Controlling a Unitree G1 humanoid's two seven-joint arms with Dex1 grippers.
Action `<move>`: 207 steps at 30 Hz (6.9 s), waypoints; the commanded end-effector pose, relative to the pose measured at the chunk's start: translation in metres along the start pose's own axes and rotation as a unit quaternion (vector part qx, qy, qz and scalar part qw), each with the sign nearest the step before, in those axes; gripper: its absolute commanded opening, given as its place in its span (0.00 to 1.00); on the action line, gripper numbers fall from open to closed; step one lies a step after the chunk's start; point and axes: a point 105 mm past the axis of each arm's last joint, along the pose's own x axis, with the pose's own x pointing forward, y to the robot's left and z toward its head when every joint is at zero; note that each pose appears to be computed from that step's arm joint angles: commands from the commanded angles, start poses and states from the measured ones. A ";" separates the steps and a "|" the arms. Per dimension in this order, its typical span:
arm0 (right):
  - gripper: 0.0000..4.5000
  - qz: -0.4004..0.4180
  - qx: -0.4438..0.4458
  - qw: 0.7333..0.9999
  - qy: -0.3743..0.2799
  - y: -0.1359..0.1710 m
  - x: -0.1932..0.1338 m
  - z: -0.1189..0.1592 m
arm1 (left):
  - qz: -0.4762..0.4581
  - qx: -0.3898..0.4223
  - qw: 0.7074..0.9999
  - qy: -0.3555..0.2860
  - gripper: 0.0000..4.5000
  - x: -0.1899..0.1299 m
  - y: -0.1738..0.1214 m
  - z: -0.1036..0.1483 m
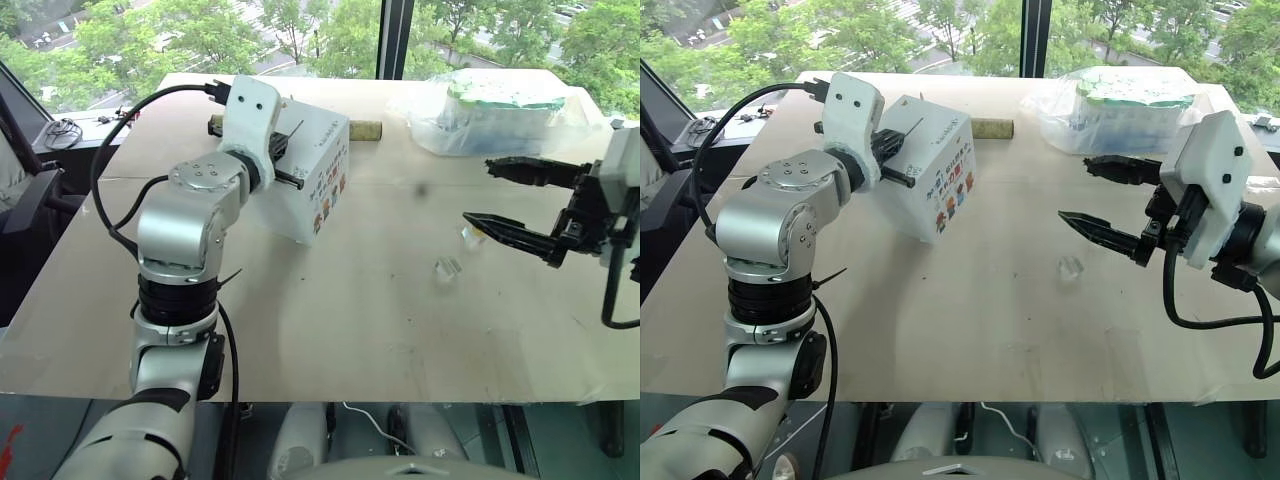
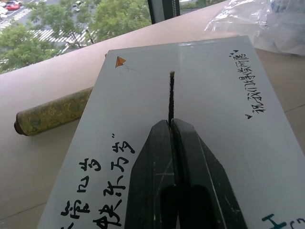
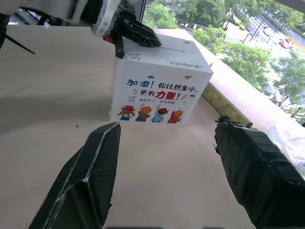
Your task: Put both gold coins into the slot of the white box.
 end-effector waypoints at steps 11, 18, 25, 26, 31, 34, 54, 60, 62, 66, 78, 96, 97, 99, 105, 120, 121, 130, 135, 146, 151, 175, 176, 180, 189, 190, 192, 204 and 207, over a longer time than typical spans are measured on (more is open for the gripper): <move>0.75 -0.018 0.024 0.995 -0.090 -0.007 -0.005 0.037 | -0.006 -0.005 1.000 -0.028 0.00 -0.002 -0.001 0.011; 0.77 -0.018 0.031 0.995 -0.096 -0.007 -0.007 0.038 | -0.004 -0.011 0.999 -0.044 0.40 -0.004 0.001 0.016; 0.77 -0.039 0.053 0.996 -0.055 -0.011 -0.004 0.016 | -0.072 -0.027 0.992 -0.099 0.68 -0.021 -0.018 0.034; 0.77 -0.066 0.062 0.996 -0.013 -0.017 0.000 -0.003 | -0.125 -0.032 0.984 -0.126 0.68 -0.028 -0.031 0.041; 0.77 -0.153 0.137 0.969 0.138 -0.032 0.010 -0.092 | -0.380 -0.072 0.900 -0.200 0.68 -0.076 -0.076 0.039; 0.77 -0.211 0.177 0.943 0.186 -0.046 0.016 -0.133 | -0.448 -0.049 0.874 -0.181 0.68 -0.092 -0.090 0.017; 0.51 -0.280 0.243 0.904 0.213 -0.069 0.034 -0.183 | -0.507 -0.019 0.850 -0.138 0.69 -0.104 -0.097 -0.007; 0.03 -0.276 0.246 0.905 0.209 -0.069 0.036 -0.183 | -0.504 -0.018 0.852 -0.139 0.69 -0.104 -0.096 -0.008; 0.01 -0.276 0.245 0.905 0.210 -0.069 0.036 -0.184 | -0.502 -0.019 0.853 -0.140 0.69 -0.104 -0.096 -0.007; 0.01 -0.276 0.245 0.906 0.208 -0.069 0.034 -0.182 | -0.500 -0.020 0.855 -0.140 0.69 -0.103 -0.096 -0.008; 0.01 -0.263 0.249 0.918 0.163 -0.070 0.033 -0.162 | -0.486 -0.038 0.861 -0.144 0.69 -0.097 -0.096 -0.008; 0.00 0.117 0.229 0.961 -0.098 0.034 0.049 0.015 | -0.556 -0.215 0.788 -0.155 0.31 -0.092 -0.096 0.041; 0.00 0.120 0.226 0.962 -0.097 0.035 0.050 0.016 | -0.558 -0.214 0.787 -0.154 0.31 -0.092 -0.096 0.041; 0.00 0.130 0.220 0.962 -0.098 0.038 0.051 0.021 | -0.565 -0.212 0.782 -0.154 0.31 -0.093 -0.098 0.042; 0.00 0.130 0.211 0.964 -0.098 0.036 0.053 0.025 | -0.590 -0.221 0.761 -0.154 0.31 -0.098 -0.101 0.048; 0.00 0.135 0.225 0.959 -0.109 0.037 0.048 0.029 | -0.603 -0.222 0.756 -0.129 0.01 -0.105 -0.098 0.037; 0.00 0.138 0.226 0.958 -0.111 0.038 0.048 0.030 | -0.606 -0.220 0.753 -0.128 0.01 -0.106 -0.099 0.036; 0.00 0.146 0.229 0.956 -0.112 0.040 0.047 0.032 | -0.623 -0.226 0.739 -0.121 0.06 -0.111 -0.099 0.038; 0.00 0.149 0.229 0.955 -0.111 0.042 0.048 0.032 | -0.627 -0.217 0.738 -0.120 0.33 -0.112 -0.102 0.039; 0.00 0.164 0.230 0.953 -0.108 0.047 0.048 0.033 | -0.635 -0.191 0.737 -0.129 0.33 -0.112 -0.106 0.039; 0.00 0.170 0.231 0.953 -0.102 0.049 0.048 0.031 | -0.638 -0.182 0.736 -0.131 0.33 -0.112 -0.106 0.039; 0.00 0.214 0.236 0.945 -0.078 0.062 0.044 0.028 | -0.662 -0.123 0.727 -0.136 0.02 -0.115 -0.108 0.034; 0.00 0.214 0.237 0.944 -0.078 0.063 0.044 0.028 | -0.663 -0.123 0.726 -0.136 0.02 -0.114 -0.108 0.034; 0.00 0.216 0.241 0.943 -0.082 0.063 0.044 0.029 | -0.665 -0.123 0.724 -0.138 0.02 -0.115 -0.108 0.034; 0.00 0.219 0.242 0.942 -0.080 0.064 0.043 0.029 | -0.658 -0.111 0.731 -0.145 0.48 -0.111 -0.110 0.033; 0.00 0.219 0.242 0.942 -0.080 0.064 0.044 0.029 | -0.659 -0.109 0.730 -0.145 0.48 -0.112 -0.111 0.033; 0.00 0.220 0.241 0.942 -0.080 0.064 0.044 0.030 | -0.660 -0.108 0.729 -0.146 0.48 -0.112 -0.111 0.032; 0.00 0.217 0.236 0.944 -0.080 0.064 0.045 0.029 | -0.667 -0.119 0.722 -0.140 0.01 -0.113 -0.110 0.030; 0.00 0.218 0.233 0.944 -0.080 0.065 0.045 0.029 | -0.667 -0.124 0.721 -0.139 0.01 -0.113 -0.110 0.030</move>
